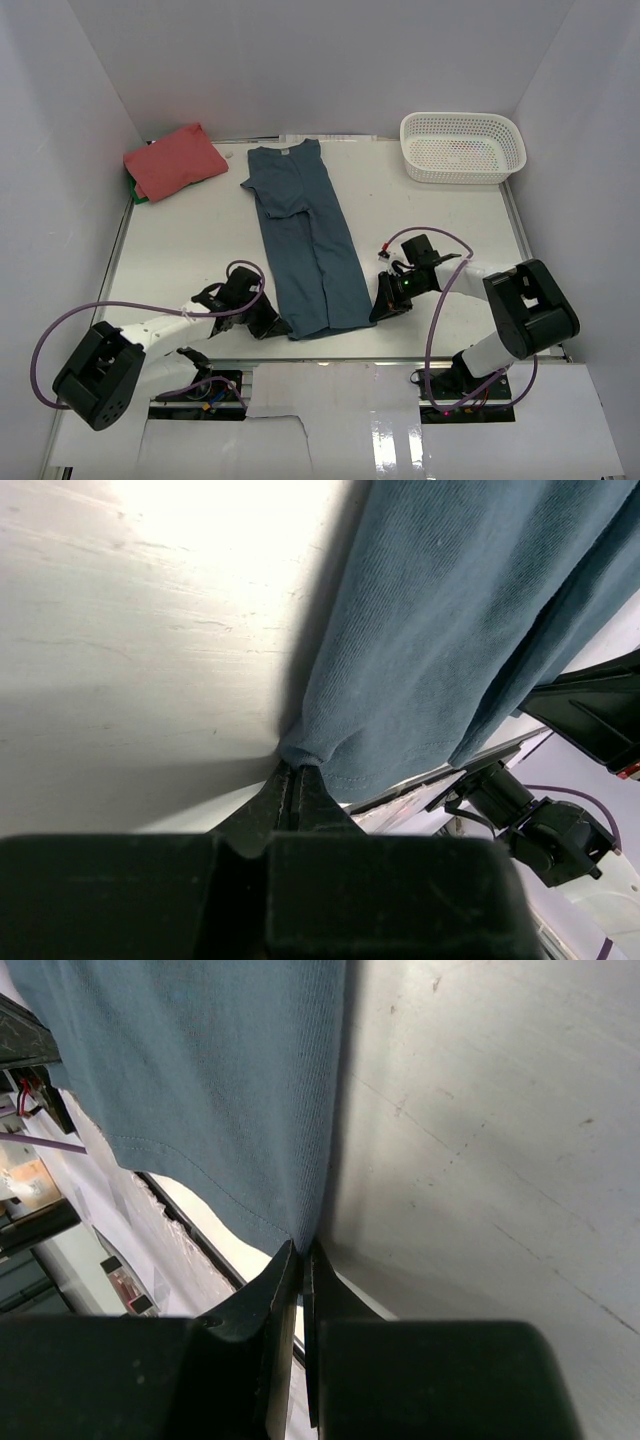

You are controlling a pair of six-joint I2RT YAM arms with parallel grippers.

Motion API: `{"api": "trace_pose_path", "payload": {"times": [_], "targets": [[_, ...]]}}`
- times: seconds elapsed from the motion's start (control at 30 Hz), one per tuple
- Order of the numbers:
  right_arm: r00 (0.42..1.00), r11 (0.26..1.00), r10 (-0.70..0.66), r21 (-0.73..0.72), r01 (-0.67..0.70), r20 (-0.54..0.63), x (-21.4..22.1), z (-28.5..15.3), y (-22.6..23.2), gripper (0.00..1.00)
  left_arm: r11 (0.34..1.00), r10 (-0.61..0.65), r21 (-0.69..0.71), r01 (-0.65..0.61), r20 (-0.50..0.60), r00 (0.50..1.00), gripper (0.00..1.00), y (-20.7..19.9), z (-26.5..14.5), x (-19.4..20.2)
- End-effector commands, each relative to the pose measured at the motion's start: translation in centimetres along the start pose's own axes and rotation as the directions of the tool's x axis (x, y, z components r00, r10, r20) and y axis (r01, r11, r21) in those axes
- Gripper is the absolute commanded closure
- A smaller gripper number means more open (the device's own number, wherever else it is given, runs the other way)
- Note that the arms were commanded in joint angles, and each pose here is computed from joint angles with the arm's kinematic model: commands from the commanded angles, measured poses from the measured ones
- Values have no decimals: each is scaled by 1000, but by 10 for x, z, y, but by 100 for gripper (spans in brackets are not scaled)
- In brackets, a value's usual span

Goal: Fold and stack the t-shirts
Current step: Grab the bottom of the folded rectangular tshirt with both arms

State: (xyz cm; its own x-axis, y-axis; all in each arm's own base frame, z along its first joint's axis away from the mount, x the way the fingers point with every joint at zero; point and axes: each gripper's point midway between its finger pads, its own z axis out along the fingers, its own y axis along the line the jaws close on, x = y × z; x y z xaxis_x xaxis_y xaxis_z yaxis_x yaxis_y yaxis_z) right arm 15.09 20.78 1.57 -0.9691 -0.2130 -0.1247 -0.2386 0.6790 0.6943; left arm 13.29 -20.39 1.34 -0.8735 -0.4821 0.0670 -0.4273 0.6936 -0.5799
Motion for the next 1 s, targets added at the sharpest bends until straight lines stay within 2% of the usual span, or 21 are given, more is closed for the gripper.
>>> {"api": "trace_pose_path", "payload": {"times": [0.0,0.33,0.53,0.97], "targets": [[1000,1000,7,20,-7,-8,9,0,-5,92,969,4,-247,7,45,999,100,64,5,-4],[1000,999,17,34,-17,9,20,-3,-7,92,959,41,-278,-45,-20,999,100,61,15,-7],[999,999,23,38,-24,28,22,-6,-8,92,963,83,-256,-87,-29,996,100,47,15,-26],[990,996,89,-4,-89,110,25,-6,-5,92,970,67,-234,-68,-13,998,100,49,5,-70]]}}
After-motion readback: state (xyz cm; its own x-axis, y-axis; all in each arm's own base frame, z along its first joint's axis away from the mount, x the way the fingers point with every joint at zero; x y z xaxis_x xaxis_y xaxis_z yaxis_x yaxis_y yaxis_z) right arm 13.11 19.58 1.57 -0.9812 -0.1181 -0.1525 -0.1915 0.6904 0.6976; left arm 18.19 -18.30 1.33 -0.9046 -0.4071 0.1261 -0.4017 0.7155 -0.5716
